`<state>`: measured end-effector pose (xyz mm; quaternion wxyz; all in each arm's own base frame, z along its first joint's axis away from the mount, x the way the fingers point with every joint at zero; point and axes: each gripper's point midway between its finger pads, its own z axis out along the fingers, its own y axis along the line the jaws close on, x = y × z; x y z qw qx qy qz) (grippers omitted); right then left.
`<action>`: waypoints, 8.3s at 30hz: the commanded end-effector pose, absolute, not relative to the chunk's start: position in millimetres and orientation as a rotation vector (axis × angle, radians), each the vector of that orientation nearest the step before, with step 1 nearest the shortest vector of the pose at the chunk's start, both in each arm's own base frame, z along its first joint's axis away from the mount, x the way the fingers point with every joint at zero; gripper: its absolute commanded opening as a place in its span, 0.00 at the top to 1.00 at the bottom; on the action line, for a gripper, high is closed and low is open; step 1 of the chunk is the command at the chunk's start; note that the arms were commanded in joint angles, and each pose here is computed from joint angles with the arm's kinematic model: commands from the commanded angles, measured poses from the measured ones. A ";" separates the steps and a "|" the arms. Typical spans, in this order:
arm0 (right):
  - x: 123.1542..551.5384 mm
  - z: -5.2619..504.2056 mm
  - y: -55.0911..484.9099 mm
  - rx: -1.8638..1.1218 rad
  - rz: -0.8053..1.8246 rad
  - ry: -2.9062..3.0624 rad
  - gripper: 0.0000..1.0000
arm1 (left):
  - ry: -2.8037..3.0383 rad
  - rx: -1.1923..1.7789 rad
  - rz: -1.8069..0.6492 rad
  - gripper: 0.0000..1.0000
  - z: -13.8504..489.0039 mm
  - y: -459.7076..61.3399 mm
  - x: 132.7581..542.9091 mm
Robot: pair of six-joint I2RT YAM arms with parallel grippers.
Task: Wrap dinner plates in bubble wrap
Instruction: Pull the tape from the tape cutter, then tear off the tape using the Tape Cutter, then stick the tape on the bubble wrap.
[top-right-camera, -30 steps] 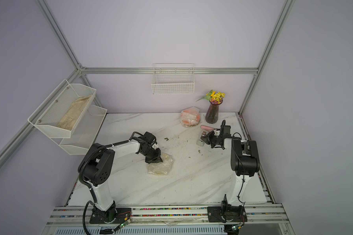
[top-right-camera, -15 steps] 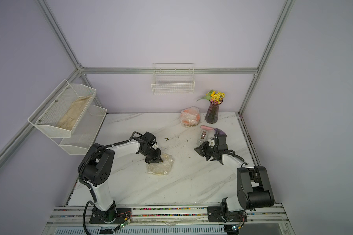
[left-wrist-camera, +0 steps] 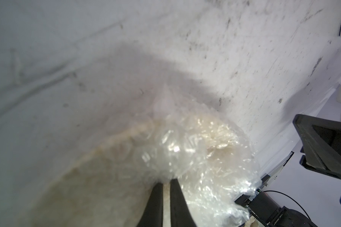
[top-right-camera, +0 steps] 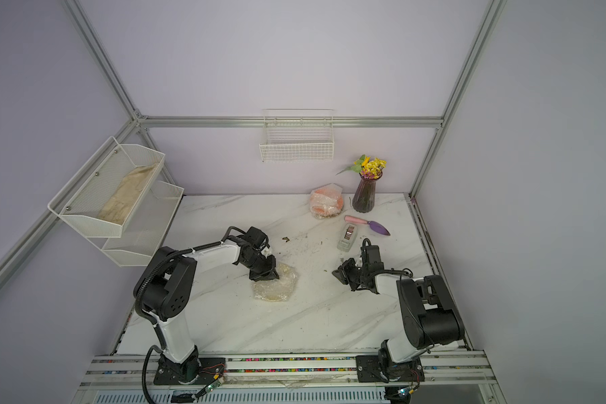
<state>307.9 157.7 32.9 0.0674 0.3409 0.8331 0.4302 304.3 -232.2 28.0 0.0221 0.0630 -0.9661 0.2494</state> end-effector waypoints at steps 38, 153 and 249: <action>429.0 60.6 111.3 0.546 1.391 2.242 0.56 | -2.951 0.250 0.481 0.89 -3.1 -201.7 276.7; 320.1 28.8 333.4 0.250 1.417 2.699 1.00 | -2.996 0.250 0.581 0.92 3.9 -216.1 296.8; 283.6 -12.9 315.8 0.593 1.246 2.872 0.85 | -3.016 0.116 0.699 0.98 59.2 -234.0 281.1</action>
